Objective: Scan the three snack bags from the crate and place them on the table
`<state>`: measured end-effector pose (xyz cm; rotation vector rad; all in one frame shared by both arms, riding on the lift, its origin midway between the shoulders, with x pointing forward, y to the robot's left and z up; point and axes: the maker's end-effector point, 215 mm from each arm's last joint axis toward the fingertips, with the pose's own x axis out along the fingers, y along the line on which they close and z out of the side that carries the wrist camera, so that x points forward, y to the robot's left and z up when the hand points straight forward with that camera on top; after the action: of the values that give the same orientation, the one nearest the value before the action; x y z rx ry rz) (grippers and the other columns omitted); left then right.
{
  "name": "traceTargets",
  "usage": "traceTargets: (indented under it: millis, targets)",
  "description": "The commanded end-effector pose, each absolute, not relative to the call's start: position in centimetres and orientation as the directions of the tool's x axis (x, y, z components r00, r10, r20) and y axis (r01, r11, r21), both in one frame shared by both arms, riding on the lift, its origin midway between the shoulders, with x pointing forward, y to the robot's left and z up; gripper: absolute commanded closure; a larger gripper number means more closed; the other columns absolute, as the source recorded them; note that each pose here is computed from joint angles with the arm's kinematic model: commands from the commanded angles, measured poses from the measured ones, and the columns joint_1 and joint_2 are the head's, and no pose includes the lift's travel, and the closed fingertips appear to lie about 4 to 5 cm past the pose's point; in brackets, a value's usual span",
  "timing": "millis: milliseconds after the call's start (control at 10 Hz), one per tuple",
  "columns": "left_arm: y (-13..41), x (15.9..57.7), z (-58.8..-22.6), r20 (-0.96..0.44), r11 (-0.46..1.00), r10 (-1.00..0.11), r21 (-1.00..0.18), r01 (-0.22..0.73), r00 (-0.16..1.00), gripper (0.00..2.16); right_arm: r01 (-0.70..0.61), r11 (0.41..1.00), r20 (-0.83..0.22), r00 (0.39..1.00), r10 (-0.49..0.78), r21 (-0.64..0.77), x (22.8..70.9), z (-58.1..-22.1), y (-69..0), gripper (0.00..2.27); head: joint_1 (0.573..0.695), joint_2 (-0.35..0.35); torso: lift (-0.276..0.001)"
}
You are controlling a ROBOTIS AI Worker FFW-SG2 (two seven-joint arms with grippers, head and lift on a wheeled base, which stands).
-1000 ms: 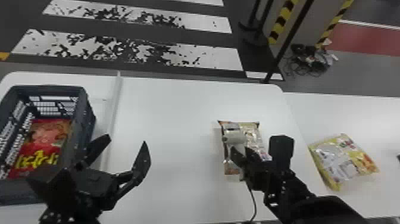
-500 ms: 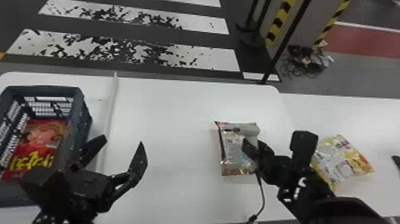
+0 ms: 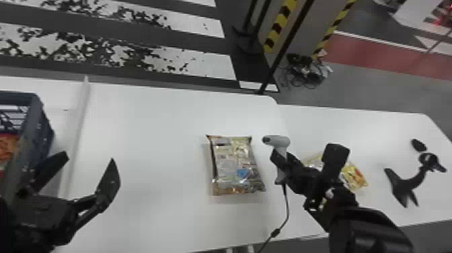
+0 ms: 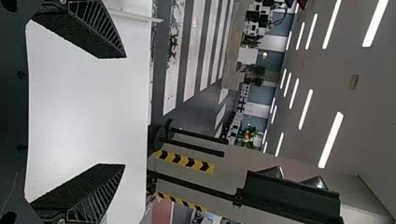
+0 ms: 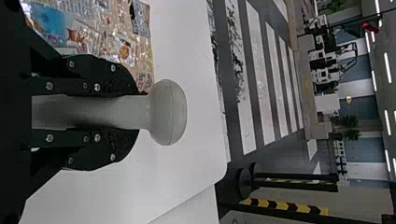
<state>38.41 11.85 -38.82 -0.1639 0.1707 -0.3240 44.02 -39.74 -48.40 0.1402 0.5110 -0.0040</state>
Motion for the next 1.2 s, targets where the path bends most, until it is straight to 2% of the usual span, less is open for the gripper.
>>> traceTargets:
  millis: [0, 400, 500, 600, 700, 900, 1100]
  targets:
    - [12.1, 38.7, -39.2, -0.144, 0.936, -0.324, -0.191, 0.296, 0.935, 0.03, 0.059, 0.992, -0.514, 0.858, 0.007, 0.113, 44.2, -50.4, -42.2, 1.98, 0.695, -0.35, -0.062]
    - [12.0, 38.9, -39.6, -0.148, 0.935, -0.325, -0.196, 0.295, 0.934, 0.03, 0.077, 0.995, -0.578, 0.815, -0.027, 0.062, 44.5, -54.1, -45.6, 1.95, 0.695, -0.35, -0.062]
    - [12.0, 39.0, -39.5, -0.147, 0.935, -0.325, -0.196, 0.295, 0.934, 0.03, 0.075, 0.996, -0.575, 0.817, -0.029, 0.056, 44.6, -54.3, -45.9, 1.77, 0.695, -0.35, -0.062]
    - [12.0, 39.0, -39.6, -0.148, 0.935, -0.325, -0.195, 0.295, 0.934, 0.03, 0.076, 0.996, -0.584, 0.811, -0.032, 0.051, 44.6, -54.8, -46.1, 1.43, 0.695, -0.35, -0.062]
    - [11.9, 39.1, -39.6, -0.147, 0.935, -0.326, -0.197, 0.296, 0.934, 0.03, 0.074, 0.996, -0.58, 0.814, -0.032, 0.049, 44.8, -54.8, -46.2, 1.22, 0.695, -0.35, -0.062]
    - [11.9, 39.1, -39.4, -0.144, 0.934, -0.328, -0.197, 0.297, 0.934, 0.03, 0.065, 0.997, -0.558, 0.829, -0.03, 0.043, 45.2, -54.1, -46.0, 0.02, 0.695, -0.35, -0.062]
    - [11.9, 39.2, -39.2, -0.139, 0.934, -0.327, -0.197, 0.297, 0.935, 0.03, 0.056, 0.998, -0.528, 0.849, -0.03, 0.032, 45.6, -52.7, -46.0, 0.04, 0.695, -0.35, -0.062]
